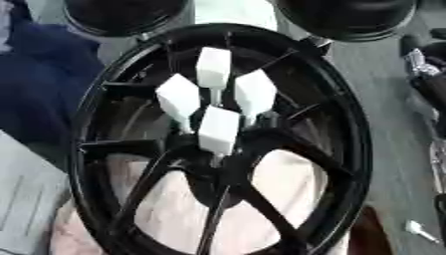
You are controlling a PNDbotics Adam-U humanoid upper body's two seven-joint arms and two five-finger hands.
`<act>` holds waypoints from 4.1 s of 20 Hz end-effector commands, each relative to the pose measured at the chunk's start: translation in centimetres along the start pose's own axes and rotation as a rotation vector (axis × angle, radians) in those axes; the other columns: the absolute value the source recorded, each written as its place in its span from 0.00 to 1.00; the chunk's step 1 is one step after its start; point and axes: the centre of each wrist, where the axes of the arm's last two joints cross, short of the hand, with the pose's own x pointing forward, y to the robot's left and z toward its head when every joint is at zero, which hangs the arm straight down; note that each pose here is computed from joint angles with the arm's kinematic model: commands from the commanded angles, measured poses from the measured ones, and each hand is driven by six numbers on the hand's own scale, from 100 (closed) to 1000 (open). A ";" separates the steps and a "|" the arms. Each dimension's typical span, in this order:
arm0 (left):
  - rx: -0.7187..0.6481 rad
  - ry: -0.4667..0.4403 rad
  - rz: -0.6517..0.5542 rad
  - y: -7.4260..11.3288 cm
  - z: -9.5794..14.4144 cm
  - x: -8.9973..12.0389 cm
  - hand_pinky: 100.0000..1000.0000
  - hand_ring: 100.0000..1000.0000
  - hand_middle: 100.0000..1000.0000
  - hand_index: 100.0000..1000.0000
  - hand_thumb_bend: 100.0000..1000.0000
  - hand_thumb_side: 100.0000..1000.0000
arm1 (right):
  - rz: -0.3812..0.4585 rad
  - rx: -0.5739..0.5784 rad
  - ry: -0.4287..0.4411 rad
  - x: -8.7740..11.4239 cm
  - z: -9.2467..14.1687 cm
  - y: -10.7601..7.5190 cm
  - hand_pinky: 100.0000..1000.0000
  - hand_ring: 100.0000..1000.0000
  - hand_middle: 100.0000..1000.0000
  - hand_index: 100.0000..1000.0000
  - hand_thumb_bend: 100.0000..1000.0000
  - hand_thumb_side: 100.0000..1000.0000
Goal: Pull the pin out of the wheel hub.
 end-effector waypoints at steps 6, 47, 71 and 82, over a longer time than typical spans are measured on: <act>0.056 0.000 -0.001 1.8 1.0 0.0 0.77 0.67 0.58 0.73 0.12 0.42 | -0.003 -0.004 -0.037 1.0 -0.4 -0.3 0.78 0.70 0.47 0.66 0.38 0.17; -0.673 -0.305 -0.247 -6.9 -1.0 4.6 0.78 0.70 0.63 0.82 0.38 0.56 | -0.003 0.010 -0.041 1.2 -0.5 0.0 0.78 0.69 0.47 0.65 0.39 0.17; -0.761 -0.231 -0.326 -4.6 1.9 5.2 0.77 0.75 0.78 0.84 0.44 0.43 | -0.005 0.025 -0.040 1.2 -0.6 0.2 0.78 0.69 0.47 0.65 0.39 0.17; -0.822 -0.221 -0.288 -6.2 2.7 5.8 0.77 0.76 0.80 0.86 0.42 0.39 | -0.008 0.034 -0.043 1.3 -0.6 0.4 0.78 0.69 0.47 0.65 0.39 0.17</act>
